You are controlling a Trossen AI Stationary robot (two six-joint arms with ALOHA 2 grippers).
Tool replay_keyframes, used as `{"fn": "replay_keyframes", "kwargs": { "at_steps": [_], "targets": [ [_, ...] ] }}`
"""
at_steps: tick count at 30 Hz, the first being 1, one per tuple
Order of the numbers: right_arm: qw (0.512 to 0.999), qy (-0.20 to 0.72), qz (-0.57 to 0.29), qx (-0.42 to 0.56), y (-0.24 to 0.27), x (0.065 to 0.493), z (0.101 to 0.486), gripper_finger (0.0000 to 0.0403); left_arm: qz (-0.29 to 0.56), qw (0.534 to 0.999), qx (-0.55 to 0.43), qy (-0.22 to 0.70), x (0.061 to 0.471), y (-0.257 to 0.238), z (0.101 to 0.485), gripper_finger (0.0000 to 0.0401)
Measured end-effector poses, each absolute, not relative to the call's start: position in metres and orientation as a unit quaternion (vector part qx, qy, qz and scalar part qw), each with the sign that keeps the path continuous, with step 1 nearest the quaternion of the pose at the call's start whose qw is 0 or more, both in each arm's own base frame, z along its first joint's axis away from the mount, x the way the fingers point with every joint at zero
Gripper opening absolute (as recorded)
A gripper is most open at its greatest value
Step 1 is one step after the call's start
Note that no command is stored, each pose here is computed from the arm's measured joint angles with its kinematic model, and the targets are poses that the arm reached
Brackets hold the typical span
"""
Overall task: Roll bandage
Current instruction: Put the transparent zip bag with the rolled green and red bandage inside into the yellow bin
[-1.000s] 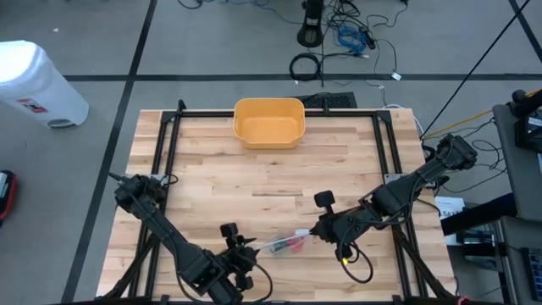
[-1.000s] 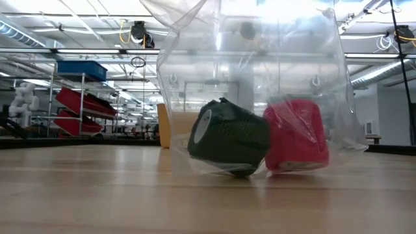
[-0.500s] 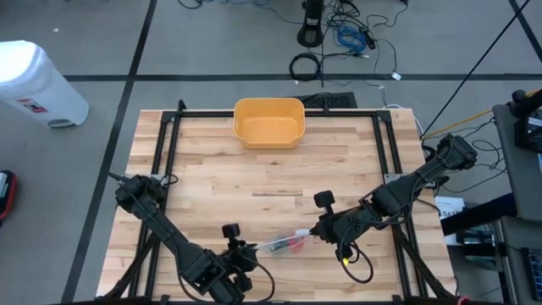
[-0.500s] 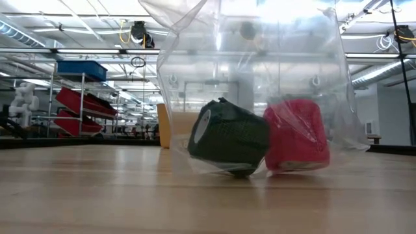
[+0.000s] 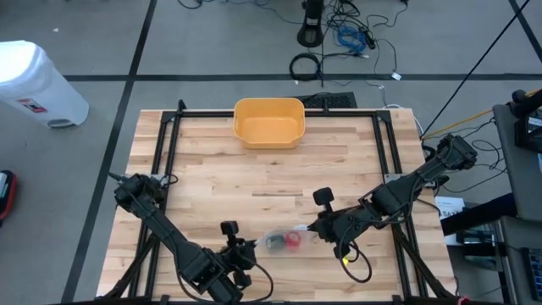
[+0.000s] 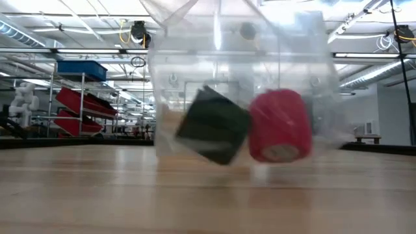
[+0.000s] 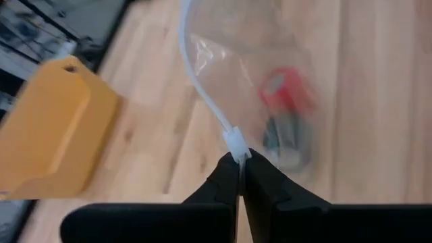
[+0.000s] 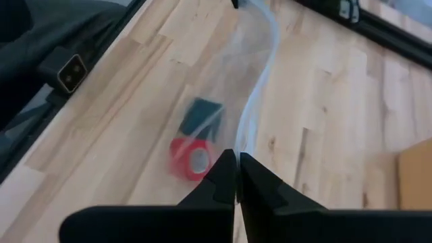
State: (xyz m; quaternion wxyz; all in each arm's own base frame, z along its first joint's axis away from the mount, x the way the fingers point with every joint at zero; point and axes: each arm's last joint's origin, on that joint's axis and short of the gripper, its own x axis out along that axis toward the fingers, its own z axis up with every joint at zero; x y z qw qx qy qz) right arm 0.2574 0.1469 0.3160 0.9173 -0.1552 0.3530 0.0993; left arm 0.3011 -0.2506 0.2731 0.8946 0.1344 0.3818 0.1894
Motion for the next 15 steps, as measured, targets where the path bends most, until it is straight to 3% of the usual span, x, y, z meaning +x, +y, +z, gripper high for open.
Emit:
{"fn": "replay_keyframes", "kwargs": {
  "at_steps": [15],
  "targets": [
    [0.949,0.262,0.062,-0.166,0.091,0.238,0.366,0.0000,0.244,0.902,0.154,0.321,0.297,-0.191,0.338,0.0015]
  ]
}}
